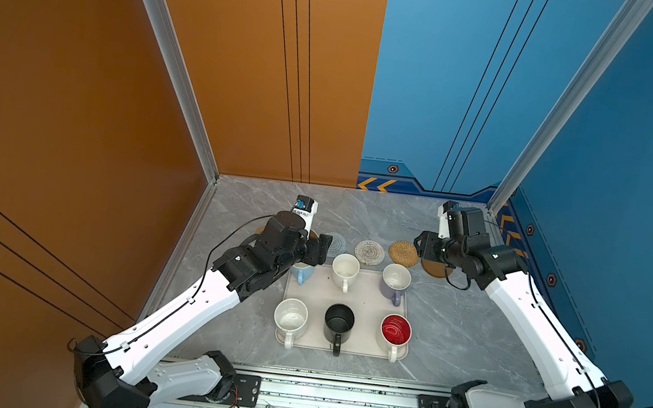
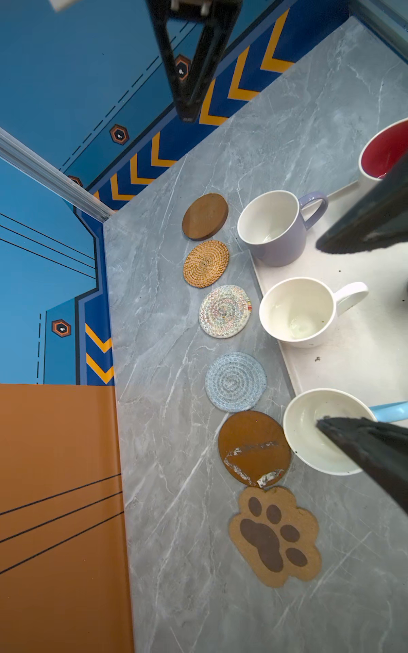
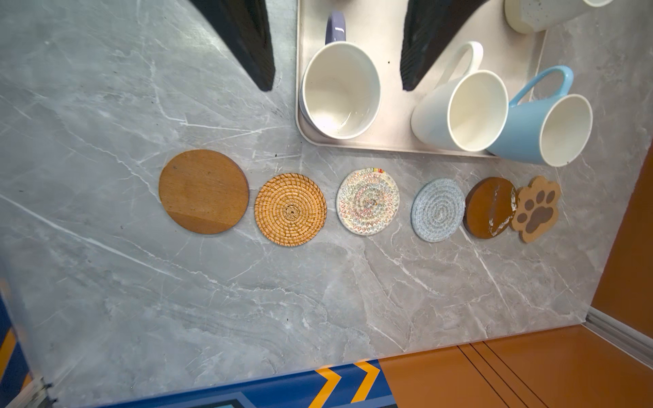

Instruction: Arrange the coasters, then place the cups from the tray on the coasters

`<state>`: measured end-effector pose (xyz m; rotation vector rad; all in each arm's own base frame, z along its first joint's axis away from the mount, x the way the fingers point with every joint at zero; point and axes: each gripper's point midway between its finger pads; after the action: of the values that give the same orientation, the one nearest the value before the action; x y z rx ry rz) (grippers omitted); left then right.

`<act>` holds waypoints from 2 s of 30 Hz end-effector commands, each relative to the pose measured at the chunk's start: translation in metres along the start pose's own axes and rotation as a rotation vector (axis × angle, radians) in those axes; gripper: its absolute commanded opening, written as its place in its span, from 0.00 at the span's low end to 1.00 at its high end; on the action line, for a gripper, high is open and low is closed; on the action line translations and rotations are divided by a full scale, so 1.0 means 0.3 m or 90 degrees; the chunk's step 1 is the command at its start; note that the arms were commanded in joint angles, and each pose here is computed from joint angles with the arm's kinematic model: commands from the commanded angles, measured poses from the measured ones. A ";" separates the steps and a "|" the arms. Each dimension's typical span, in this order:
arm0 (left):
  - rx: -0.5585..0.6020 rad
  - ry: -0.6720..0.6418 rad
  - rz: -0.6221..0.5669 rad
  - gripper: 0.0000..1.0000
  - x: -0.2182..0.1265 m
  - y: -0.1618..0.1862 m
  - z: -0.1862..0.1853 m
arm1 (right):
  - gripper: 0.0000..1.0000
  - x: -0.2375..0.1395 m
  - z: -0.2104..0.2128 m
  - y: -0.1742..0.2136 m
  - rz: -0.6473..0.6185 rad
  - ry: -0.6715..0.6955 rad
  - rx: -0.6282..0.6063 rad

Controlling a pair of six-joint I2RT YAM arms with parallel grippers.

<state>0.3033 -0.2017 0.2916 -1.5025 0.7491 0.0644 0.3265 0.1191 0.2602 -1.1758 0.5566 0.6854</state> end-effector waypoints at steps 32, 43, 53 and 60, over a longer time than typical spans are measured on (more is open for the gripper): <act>-0.041 0.061 -0.053 0.90 0.033 0.145 -0.124 | 0.64 0.104 -0.035 0.428 0.130 -0.005 -0.047; -0.022 0.101 -0.034 0.92 0.070 0.184 -0.178 | 0.56 0.167 -0.031 0.478 0.178 -0.006 -0.024; -0.018 0.098 -0.049 0.94 0.066 0.183 -0.169 | 0.57 0.231 -0.078 0.498 0.203 0.038 -0.013; -0.022 0.102 -0.058 0.95 0.070 0.180 -0.173 | 0.52 0.284 -0.085 0.518 0.225 0.046 -0.010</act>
<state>0.2755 -0.2488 0.2367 -1.5852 0.8126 -0.0751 0.2671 0.1445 0.0998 -1.1486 0.8278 0.9425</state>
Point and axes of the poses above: each gripper's point midway between its finger pads, its own x axis out along the fingers, its own z axis along the line the jaws close on, y = z × x, and after that the axes turned 8 degrees about x, right-handed
